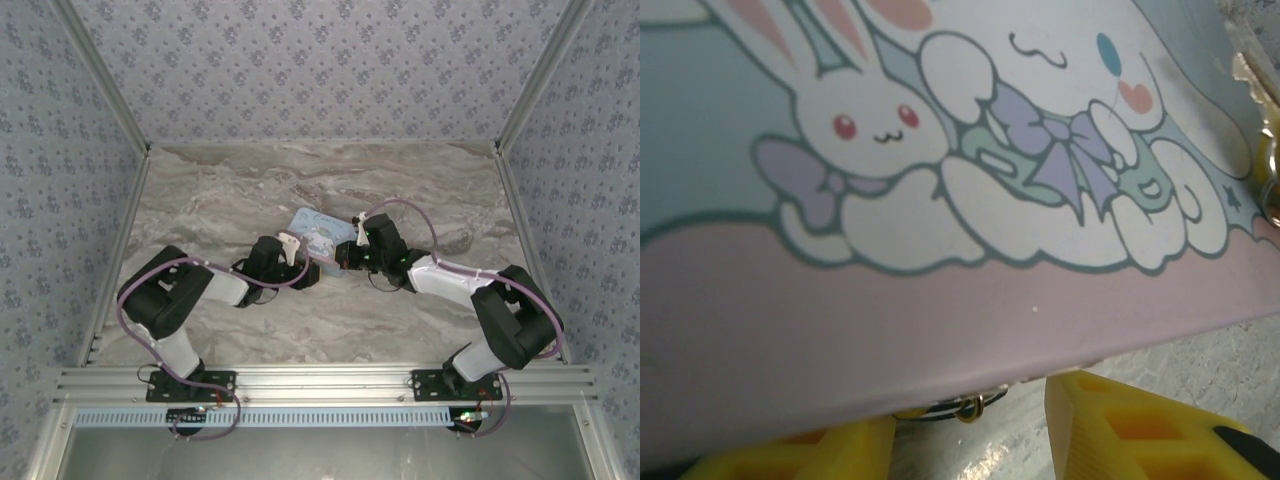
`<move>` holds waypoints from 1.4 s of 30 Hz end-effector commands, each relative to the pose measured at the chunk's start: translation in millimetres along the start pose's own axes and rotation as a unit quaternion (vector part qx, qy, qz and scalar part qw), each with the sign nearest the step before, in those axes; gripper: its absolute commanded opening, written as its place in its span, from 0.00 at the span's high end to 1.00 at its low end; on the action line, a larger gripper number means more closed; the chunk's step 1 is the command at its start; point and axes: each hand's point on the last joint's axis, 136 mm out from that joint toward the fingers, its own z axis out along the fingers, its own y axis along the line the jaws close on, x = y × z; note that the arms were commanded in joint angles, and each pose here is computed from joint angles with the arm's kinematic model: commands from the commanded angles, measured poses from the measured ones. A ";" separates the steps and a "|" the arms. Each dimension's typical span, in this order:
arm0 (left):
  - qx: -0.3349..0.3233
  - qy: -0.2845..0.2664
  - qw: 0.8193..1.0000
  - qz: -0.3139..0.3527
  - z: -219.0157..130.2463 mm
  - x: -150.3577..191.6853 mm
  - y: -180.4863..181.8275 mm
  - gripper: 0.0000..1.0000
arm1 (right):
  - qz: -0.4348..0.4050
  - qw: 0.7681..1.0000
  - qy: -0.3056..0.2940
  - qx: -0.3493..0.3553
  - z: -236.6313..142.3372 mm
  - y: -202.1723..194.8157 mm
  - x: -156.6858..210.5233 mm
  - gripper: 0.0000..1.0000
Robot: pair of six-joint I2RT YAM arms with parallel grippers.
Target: Unlock the padlock with the key
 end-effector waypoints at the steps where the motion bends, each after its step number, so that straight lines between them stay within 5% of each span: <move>1: -0.015 -0.006 1.000 -0.001 9.8 -5.3 3.1 0.59 | 0.020 0.997 0.049 0.051 6.1 -27.8 34.7 1.00; 14: -0.030 -0.006 1.000 -0.001 12.8 -7.8 3.5 0.72 | 0.018 0.998 0.045 0.047 6.4 -23.6 32.8 1.00; 23: -0.013 -0.017 1.000 -0.020 4.0 -21.1 -12.5 0.74 | -0.043 0.998 -0.022 0.034 -15.8 -4.5 0.8 1.00; 30: -0.002 -0.014 0.994 -0.109 0.7 -30.6 -25.2 0.82 | -0.114 0.990 -0.076 0.046 -57.5 -2.9 -8.3 1.00; 42: 0.034 -0.027 0.960 -0.276 1.4 -35.0 -44.9 0.82 | -0.236 0.966 -0.096 0.044 -82.6 -15.7 30.5 1.00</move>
